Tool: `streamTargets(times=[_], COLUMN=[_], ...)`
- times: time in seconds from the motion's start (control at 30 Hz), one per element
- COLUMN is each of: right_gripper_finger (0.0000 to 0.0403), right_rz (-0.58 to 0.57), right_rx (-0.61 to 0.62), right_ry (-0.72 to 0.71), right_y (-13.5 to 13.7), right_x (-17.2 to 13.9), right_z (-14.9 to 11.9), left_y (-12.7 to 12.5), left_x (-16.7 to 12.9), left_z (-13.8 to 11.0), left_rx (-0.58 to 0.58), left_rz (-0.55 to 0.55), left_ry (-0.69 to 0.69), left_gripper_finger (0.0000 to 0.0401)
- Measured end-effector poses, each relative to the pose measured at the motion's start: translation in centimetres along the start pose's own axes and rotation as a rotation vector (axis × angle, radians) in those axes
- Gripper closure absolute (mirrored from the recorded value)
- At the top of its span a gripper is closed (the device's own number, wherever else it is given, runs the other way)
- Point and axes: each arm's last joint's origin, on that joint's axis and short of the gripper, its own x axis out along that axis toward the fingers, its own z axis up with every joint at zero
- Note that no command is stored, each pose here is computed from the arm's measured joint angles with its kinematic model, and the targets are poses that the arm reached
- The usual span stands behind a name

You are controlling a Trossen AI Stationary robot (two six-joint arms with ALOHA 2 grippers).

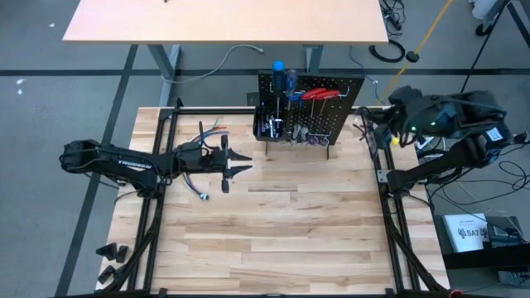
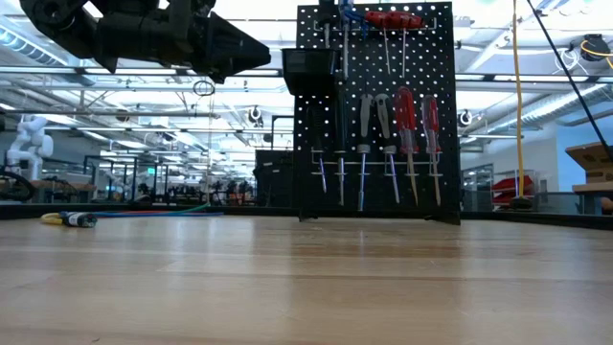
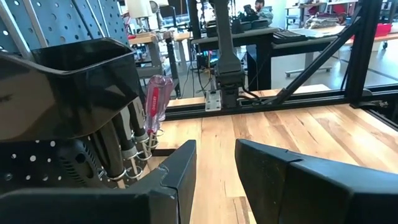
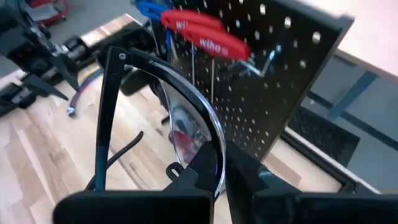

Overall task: Hang tools onto peg board
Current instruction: Hang the black safety goggles on the peg board

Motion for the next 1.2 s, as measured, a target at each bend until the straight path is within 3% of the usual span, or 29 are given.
streamTargets(times=[0.23,0.57,0.73,1.03,1.2], right_gripper_finger=[0.0398,0.0398,0.0398,0.0398,0.0398], right_rz=[0.029,0.027,-0.050,-0.333,-0.400], right_rx=[-0.018,0.061,0.075,0.046,0.070], right_ry=[-0.037,-0.134,-0.081,-0.062,-0.052], right_y=[-0.4,-2.9,-2.0,0.5,1.5], right_x=[-1.1,-3.6,-1.3,4.6,6.8], right_z=[0.6,0.2,-0.8,-3.1,-4.1], left_y=[0.0,0.0,0.0,0.0,0.0], left_x=[0.0,0.0,0.0,0.0,0.0], left_z=[0.0,-0.3,-0.3,-0.3,-0.3], left_rx=[0.000,-0.001,-0.001,-0.002,-0.002], left_rz=[-0.001,-0.005,-0.004,-0.004,-0.004], left_ry=[0.002,0.031,0.028,0.027,0.027], left_gripper_finger=[0.0283,0.0283,0.0283,0.0283,0.0283])
